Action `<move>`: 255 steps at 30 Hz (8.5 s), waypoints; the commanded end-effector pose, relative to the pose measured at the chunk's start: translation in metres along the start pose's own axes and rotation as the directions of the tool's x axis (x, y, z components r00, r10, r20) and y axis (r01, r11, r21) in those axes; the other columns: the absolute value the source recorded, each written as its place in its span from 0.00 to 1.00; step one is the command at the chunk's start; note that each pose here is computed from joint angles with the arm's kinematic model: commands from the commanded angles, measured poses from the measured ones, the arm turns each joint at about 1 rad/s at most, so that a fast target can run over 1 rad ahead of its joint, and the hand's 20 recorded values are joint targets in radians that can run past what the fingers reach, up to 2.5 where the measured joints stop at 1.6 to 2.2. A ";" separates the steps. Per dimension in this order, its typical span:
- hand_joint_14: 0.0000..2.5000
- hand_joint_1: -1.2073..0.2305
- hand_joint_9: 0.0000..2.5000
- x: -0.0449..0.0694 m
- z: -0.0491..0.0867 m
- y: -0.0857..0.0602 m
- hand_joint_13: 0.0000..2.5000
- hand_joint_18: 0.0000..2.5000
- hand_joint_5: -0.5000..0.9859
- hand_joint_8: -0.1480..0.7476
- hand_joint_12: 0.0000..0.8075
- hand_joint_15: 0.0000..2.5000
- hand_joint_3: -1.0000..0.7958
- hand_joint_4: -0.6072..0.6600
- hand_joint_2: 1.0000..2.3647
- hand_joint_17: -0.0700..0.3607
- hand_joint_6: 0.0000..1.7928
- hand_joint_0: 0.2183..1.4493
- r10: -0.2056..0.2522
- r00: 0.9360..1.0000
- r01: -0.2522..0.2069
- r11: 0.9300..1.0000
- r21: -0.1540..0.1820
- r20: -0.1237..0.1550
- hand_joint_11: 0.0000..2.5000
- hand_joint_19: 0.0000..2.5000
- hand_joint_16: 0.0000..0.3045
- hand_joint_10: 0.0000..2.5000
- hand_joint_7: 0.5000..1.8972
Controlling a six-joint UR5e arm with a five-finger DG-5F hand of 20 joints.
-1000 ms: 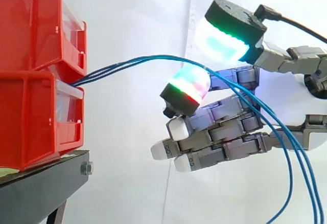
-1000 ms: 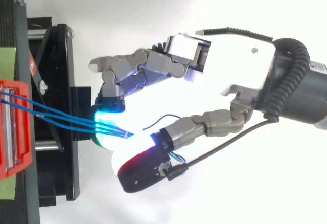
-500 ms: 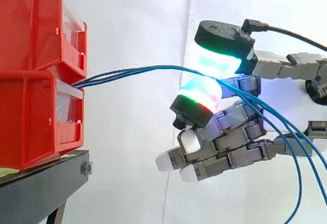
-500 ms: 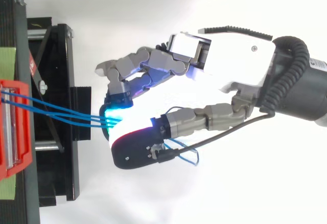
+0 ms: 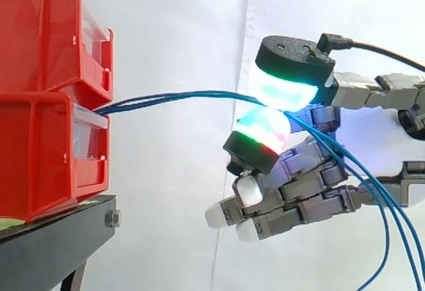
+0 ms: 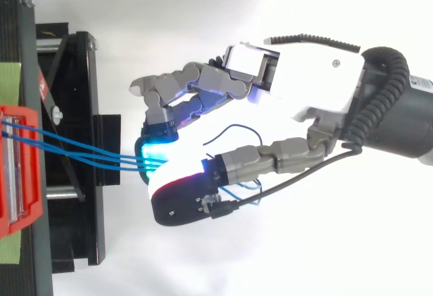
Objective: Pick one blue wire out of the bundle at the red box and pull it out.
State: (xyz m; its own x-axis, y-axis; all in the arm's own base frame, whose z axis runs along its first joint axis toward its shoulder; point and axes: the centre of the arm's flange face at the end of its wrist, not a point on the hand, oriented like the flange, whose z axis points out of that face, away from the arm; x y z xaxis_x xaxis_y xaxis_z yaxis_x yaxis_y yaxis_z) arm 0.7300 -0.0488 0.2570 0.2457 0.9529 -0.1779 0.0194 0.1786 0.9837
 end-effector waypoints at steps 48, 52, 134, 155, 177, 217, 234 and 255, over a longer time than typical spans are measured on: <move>0.00 0.19 0.09 -0.006 -0.001 -0.003 0.00 0.00 0.16 0.45 0.45 0.00 0.28 0.52 0.00 0.50 0.47 0.27 0.032 0.999 -0.033 0.999 0.021 0.004 0.18 0.04 0.21 0.01 0.48; 0.00 0.23 0.11 -0.002 -0.002 -0.002 0.00 0.00 0.17 0.48 0.49 0.00 0.28 0.57 0.00 0.52 0.47 0.19 0.033 0.999 -0.033 0.999 0.020 -0.002 0.19 0.05 0.23 0.01 0.44; 0.00 0.17 0.10 -0.014 0.000 -0.005 0.00 0.00 0.20 0.37 0.42 0.00 0.28 0.34 0.00 0.46 0.46 0.43 0.045 0.999 -0.045 0.999 0.023 0.004 0.11 0.06 0.19 0.00 0.50; 0.00 0.31 0.15 -0.012 0.000 -0.004 0.00 0.00 0.23 0.41 0.46 0.00 0.28 0.42 0.00 0.48 0.42 0.21 0.045 0.999 -0.045 0.999 0.020 0.003 0.11 0.10 0.20 0.00 0.50; 0.00 0.27 0.17 -0.011 0.000 -0.004 0.00 0.00 0.22 0.41 0.44 0.00 0.38 0.38 0.01 0.45 0.47 0.32 0.045 0.999 -0.045 0.999 0.019 0.003 0.14 0.10 0.18 0.01 0.53; 0.00 0.35 0.19 -0.007 -0.001 -0.004 0.00 0.00 0.23 0.44 0.44 0.00 0.52 0.50 0.02 0.44 0.49 0.28 0.107 0.994 -0.106 0.994 0.025 -0.023 0.16 0.10 0.18 0.01 0.57; 0.00 0.19 0.16 -0.007 -0.001 -0.004 0.00 0.00 0.20 0.45 0.46 0.00 0.34 0.52 0.01 0.47 0.49 0.46 0.108 0.994 -0.108 0.994 0.021 -0.025 0.15 0.09 0.19 0.01 0.53; 0.00 0.22 0.14 -0.007 -0.001 -0.004 0.00 0.00 0.18 0.43 0.45 0.00 0.41 0.55 0.02 0.46 0.49 0.42 0.108 0.994 -0.108 0.994 0.021 -0.024 0.15 0.09 0.19 0.01 0.51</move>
State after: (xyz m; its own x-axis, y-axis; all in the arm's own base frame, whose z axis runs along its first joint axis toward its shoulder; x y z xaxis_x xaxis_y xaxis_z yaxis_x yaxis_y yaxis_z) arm 0.7278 -0.0557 0.2548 0.2220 0.9725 -0.0708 0.0128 0.0697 0.9975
